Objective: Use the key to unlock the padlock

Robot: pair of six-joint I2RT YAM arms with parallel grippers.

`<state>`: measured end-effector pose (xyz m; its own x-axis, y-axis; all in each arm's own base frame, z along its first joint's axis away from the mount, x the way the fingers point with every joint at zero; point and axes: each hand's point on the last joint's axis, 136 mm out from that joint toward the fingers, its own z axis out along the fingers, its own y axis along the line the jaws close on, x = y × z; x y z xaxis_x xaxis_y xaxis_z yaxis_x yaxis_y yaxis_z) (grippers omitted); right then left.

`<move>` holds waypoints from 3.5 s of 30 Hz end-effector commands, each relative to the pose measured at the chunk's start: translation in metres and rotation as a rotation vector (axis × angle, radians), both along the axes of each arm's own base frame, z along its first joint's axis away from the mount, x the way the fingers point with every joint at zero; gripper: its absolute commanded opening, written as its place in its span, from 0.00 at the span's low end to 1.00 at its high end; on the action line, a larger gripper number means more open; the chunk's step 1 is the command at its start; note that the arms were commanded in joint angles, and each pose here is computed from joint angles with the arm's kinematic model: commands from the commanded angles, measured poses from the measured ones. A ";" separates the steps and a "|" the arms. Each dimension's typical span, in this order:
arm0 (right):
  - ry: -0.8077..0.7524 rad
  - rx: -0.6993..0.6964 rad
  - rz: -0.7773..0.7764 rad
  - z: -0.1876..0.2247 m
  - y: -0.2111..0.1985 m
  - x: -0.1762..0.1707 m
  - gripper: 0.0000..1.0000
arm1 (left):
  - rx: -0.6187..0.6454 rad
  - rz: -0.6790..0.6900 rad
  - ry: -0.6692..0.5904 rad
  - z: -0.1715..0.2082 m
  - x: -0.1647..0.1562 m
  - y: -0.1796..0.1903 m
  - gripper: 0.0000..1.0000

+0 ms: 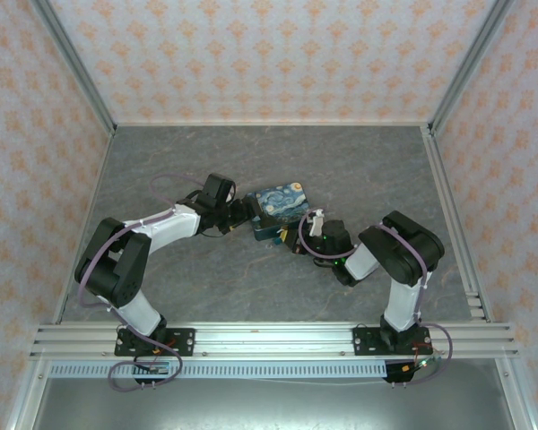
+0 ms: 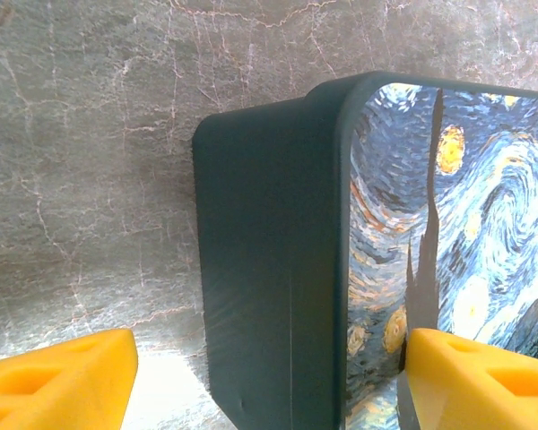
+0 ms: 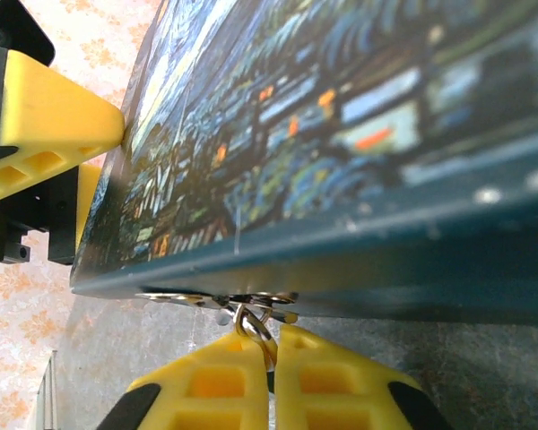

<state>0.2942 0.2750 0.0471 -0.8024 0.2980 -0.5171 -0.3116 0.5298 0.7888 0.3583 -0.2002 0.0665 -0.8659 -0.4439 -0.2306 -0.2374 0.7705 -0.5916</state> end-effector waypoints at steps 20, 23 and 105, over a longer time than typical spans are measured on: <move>-0.071 0.044 -0.034 0.032 -0.004 0.005 0.00 | 0.145 0.005 0.174 -0.043 -0.042 0.022 0.78; -0.076 0.050 -0.041 0.035 -0.006 0.005 0.00 | 0.147 0.006 0.175 -0.045 -0.043 0.023 0.78; 0.473 -0.238 0.056 0.054 -0.061 -0.116 0.00 | 0.290 0.027 -0.725 0.187 -0.070 0.091 1.00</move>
<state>0.1857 0.2034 0.0961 -0.9610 0.1885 -0.2025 -0.0034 0.7236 0.6902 0.2868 -0.1137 0.2476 -0.4886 -0.3105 -0.8154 0.1066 0.9063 -0.4090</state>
